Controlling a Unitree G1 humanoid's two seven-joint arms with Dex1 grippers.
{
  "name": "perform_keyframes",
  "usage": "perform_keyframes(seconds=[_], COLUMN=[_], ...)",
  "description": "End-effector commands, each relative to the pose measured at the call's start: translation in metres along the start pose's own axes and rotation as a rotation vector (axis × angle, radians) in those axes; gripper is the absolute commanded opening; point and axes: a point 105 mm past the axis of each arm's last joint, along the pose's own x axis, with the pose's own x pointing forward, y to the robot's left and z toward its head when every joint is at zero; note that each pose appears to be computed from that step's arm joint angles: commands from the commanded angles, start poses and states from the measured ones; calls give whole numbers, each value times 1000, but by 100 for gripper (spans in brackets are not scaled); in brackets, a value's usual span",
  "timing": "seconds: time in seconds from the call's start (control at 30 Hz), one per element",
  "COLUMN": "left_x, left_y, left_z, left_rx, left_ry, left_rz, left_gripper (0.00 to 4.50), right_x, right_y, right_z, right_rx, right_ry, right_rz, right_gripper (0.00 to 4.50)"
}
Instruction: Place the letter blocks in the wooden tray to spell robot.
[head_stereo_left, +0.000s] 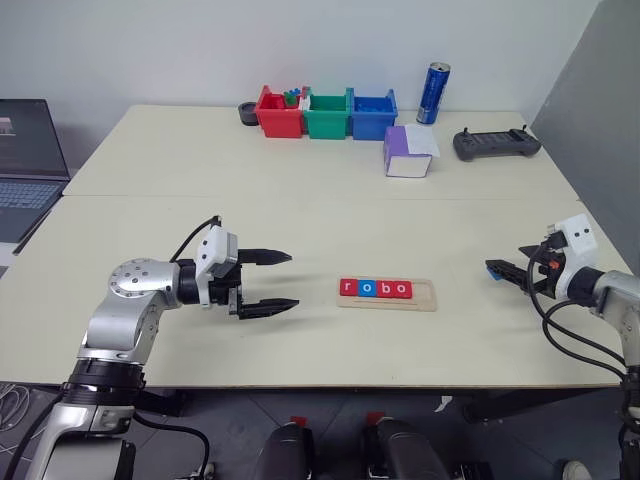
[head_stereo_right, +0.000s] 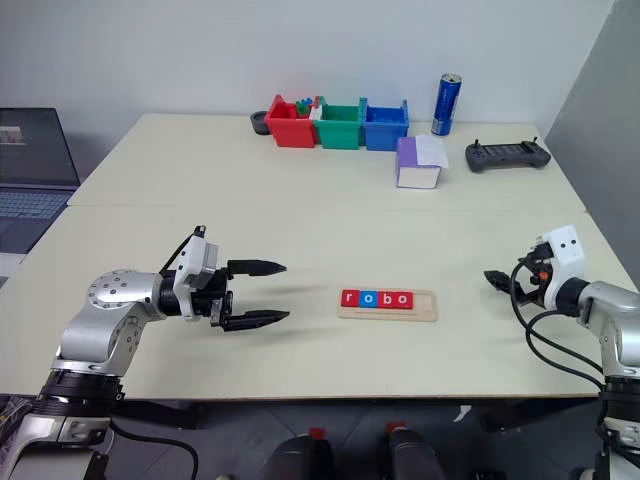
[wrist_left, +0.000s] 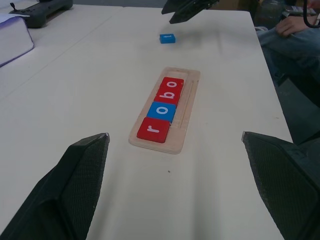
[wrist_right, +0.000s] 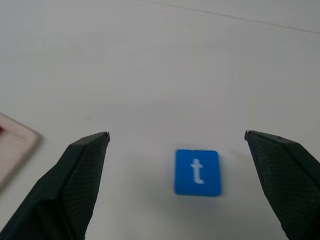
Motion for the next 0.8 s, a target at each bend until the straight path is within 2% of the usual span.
perform_keyframes(seconds=[0.03,0.3,0.4,0.63,0.67,0.8], left_x=[-1,0,0,1,1,2], left_y=[1,-1,-1,-1,-1,0], left_z=[8,7,7,6,5,6], left_rx=[45,39,39,38,37,39], left_ry=[-6,-6,-6,-4,-3,-4], left_rz=[-7,-11,-10,-20,-24,-38], left_gripper=[450,450,450,450,450,450], right_x=[5,27,28,17,15,1], right_y=[-4,-4,-5,-1,1,23], right_z=[-3,-23,-29,-23,-22,-10], right_rx=[1,57,66,98,104,110], right_ry=[-8,17,20,-43,-54,-135], right_rz=[-51,-96,-109,-153,-170,-269], right_gripper=[442,442,386,158,145,146])
